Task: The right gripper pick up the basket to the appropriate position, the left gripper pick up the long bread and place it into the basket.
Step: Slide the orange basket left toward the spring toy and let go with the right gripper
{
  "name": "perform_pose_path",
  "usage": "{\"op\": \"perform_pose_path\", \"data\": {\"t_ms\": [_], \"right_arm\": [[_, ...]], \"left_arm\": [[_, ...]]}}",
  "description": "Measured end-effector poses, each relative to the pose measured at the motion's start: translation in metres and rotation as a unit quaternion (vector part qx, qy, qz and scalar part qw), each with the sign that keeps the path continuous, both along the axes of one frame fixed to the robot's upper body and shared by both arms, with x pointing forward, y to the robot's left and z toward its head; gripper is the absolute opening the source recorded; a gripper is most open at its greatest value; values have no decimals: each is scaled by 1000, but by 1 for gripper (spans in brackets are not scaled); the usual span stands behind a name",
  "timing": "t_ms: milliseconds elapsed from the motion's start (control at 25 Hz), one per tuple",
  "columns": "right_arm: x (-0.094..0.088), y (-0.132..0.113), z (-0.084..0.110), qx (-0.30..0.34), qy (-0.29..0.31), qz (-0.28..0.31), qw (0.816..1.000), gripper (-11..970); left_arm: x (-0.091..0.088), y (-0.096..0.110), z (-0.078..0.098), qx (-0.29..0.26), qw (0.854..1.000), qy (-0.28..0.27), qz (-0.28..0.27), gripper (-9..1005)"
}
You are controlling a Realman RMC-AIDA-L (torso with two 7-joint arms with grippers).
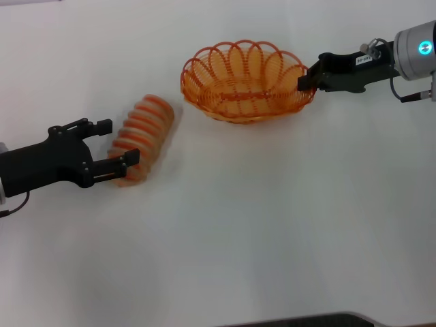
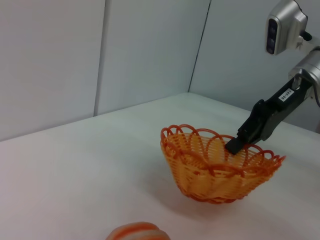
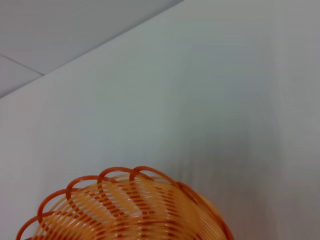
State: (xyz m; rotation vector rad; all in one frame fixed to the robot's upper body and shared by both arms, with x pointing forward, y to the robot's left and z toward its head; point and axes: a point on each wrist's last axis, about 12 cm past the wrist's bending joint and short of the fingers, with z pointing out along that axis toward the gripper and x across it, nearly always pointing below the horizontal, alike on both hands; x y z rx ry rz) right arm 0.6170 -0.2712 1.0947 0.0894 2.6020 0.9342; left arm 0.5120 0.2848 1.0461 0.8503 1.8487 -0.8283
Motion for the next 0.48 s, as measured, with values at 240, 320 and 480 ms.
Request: {"op": "perform_pose_path", "data": {"t_ms": [240,320,480], "right_arm": [[0,-1,-2,-2,-3,-7,1000,89],[0,0,-4,0,-2,-10,1000,89],[0,0,-5,0,-2,-13,1000,89]], "left_arm": [[-1,1,-1,2,1000,2,3,841],[-1,1,-2,3,1000,2,3,841],[-1,1,-2,3,1000,2,3,841]]}}
